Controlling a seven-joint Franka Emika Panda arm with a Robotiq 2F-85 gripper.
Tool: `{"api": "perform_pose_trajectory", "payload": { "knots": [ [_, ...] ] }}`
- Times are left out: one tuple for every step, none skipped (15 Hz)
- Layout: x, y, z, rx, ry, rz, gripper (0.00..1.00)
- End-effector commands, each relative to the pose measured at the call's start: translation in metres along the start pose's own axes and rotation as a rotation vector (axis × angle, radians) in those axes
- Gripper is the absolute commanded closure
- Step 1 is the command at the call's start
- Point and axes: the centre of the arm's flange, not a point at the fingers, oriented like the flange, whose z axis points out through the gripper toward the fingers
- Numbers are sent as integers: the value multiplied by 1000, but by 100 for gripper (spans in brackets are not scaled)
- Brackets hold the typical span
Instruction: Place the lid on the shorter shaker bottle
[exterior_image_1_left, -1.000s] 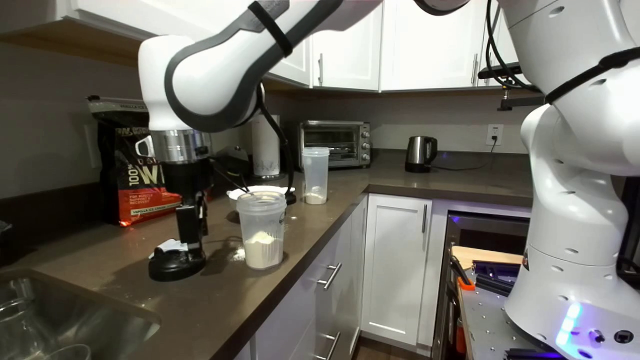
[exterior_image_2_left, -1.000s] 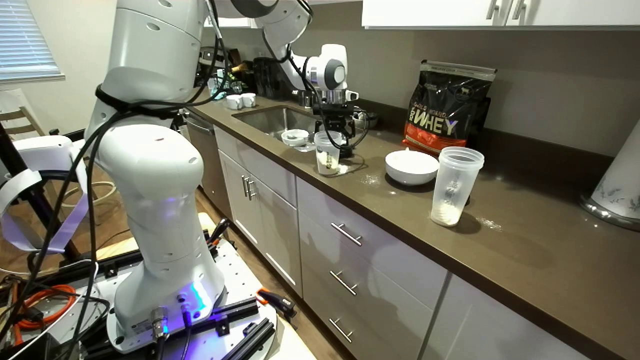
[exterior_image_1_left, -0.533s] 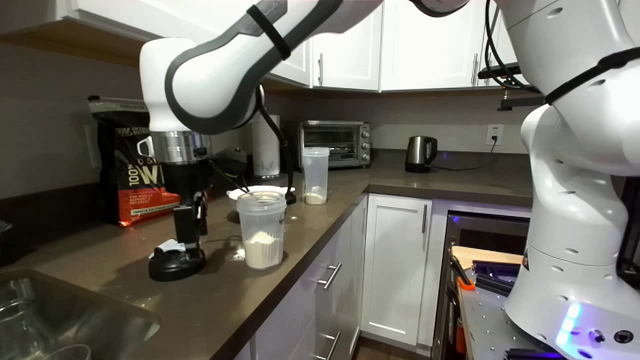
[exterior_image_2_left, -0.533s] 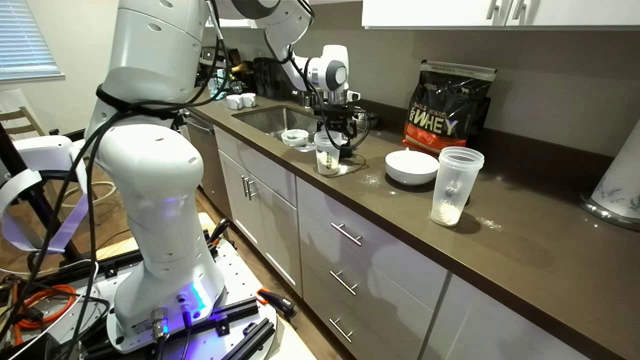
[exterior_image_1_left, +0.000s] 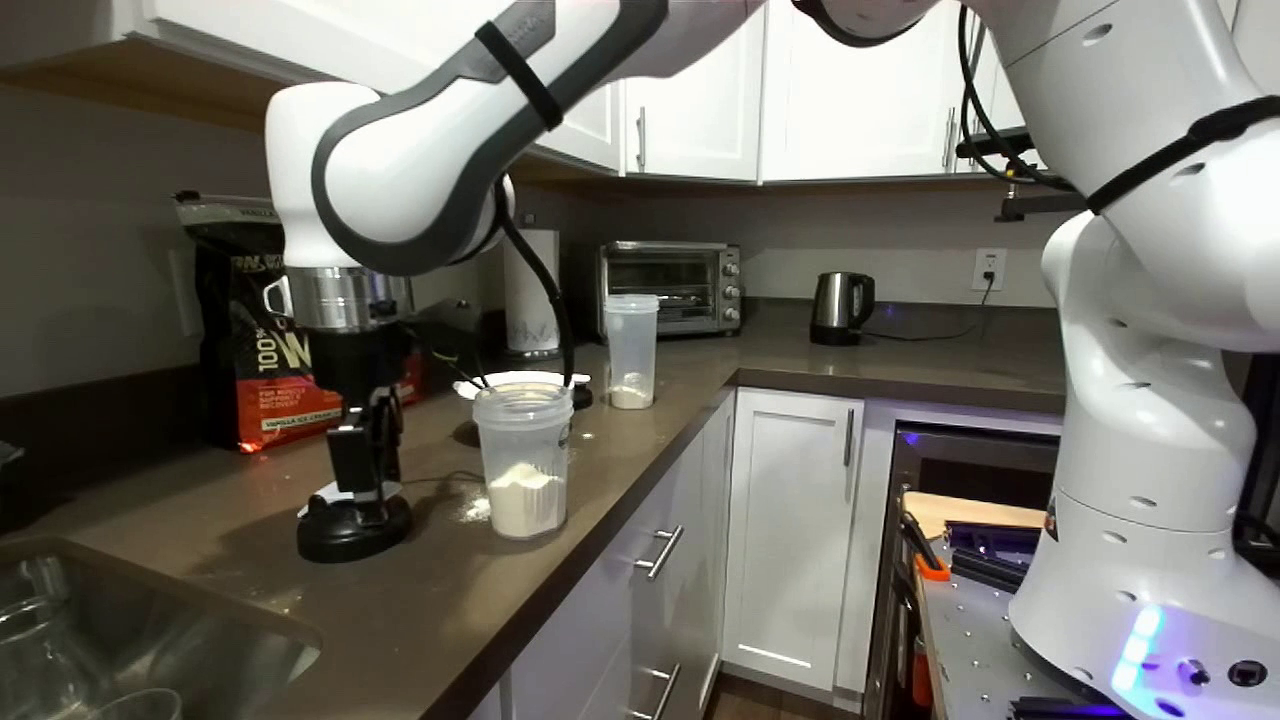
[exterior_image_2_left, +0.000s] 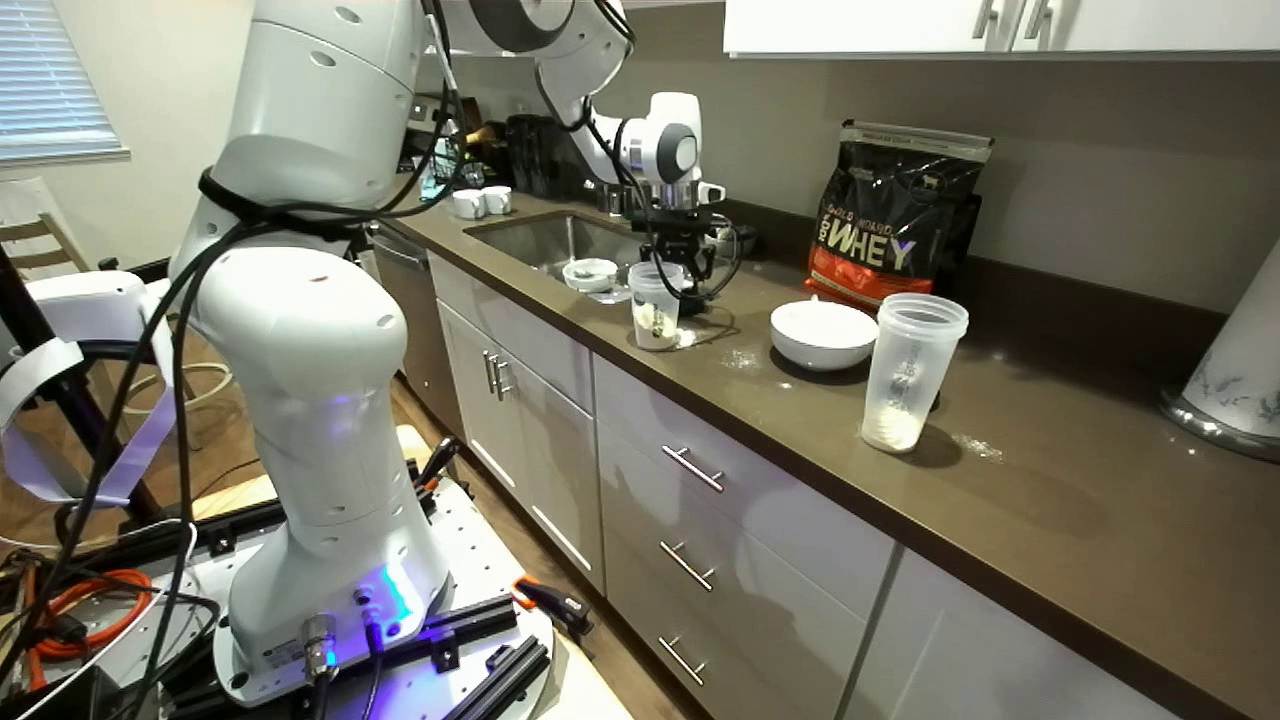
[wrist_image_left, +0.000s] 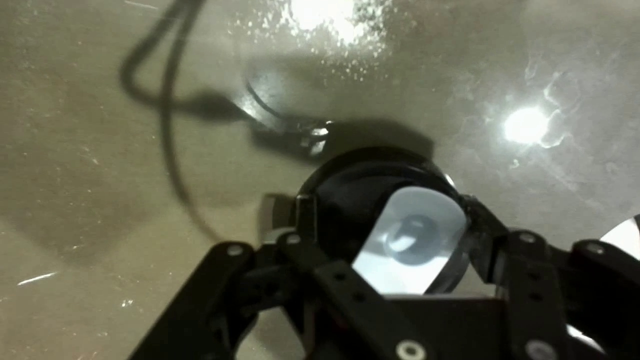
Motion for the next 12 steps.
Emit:
{"api": "perform_pose_trajectory", "payload": {
  "knots": [
    [9, 3, 3, -7, 5, 25, 51],
    [10, 5, 0, -9, 10, 28, 56],
    [10, 7, -1, -12, 12, 30, 70],
    [9, 10, -2, -16, 13, 32, 75],
    [9, 12, -2, -19, 13, 32, 83],
    [7, 15, -2, -22, 11, 33, 86],
    [6, 18, -2, -26, 11, 34, 86],
    [4, 21, -2, -30, 9, 36, 86],
    [2, 23, -2, -33, 8, 38, 86],
    [1, 27, -2, -36, 5, 42, 86],
    [-1, 30, -2, -38, 5, 46, 86],
    [-3, 33, -3, -42, 5, 47, 86]
  ]
}}
